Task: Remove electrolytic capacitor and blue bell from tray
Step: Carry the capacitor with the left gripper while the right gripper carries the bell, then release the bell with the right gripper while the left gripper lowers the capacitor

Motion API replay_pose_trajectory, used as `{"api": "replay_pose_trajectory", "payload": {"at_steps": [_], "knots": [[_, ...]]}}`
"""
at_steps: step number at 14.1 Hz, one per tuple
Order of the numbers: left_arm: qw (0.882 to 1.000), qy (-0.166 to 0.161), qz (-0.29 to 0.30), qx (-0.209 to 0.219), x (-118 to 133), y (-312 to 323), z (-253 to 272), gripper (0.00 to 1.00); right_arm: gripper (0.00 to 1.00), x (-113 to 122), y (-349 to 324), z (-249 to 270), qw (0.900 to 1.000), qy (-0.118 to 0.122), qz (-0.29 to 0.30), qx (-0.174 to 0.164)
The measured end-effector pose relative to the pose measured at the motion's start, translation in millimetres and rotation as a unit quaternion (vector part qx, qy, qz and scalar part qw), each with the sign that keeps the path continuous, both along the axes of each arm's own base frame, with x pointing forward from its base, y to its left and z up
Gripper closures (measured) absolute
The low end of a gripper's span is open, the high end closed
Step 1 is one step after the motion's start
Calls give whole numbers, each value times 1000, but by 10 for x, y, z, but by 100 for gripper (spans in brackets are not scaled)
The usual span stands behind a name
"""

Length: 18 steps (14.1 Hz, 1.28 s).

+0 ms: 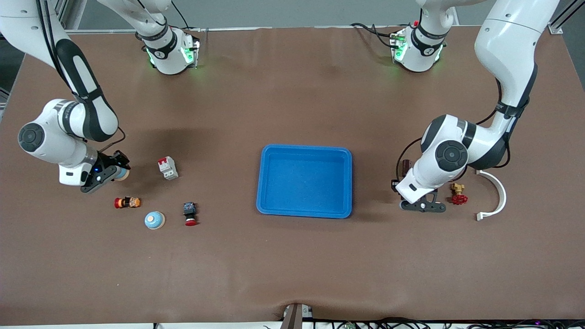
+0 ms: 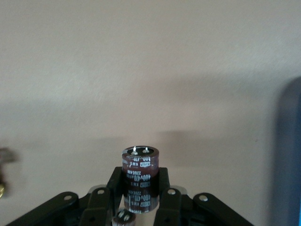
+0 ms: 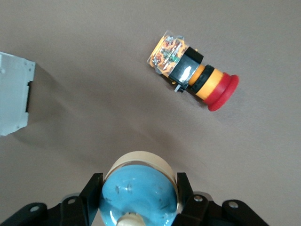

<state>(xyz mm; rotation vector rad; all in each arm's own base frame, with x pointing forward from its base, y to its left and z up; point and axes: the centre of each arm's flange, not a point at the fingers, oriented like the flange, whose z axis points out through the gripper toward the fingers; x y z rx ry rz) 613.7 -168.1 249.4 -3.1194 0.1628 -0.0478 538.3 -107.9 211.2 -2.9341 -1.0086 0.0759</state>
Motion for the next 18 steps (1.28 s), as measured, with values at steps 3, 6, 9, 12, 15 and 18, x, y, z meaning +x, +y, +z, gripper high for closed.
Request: {"api": "replay_pose_trajectory", "payload": {"at_steps": [3,6,9,12,15,18], "knots": [[1000,-15,0,-12,-22,33,-75,66,32,-36,9,-171,1000,-5,0,-1],[1000,-22,-9,-19,-47,104,-154,66,32,-52,16,-265,1000,-6,1,-1],[998,-41,-14,-34,-123,231,-299,66,32,-55,19,-289,1000,-6,1,-1],[998,-41,-23,-31,-179,325,-435,66,32,-58,24,-333,1000,-7,1,-1],[998,-38,-25,-30,-189,326,-490,66,26,-60,25,-354,1000,-6,1,-1],[998,-38,-27,-29,-192,326,-497,66,0,-54,23,-349,1000,-8,1,-2]]}}
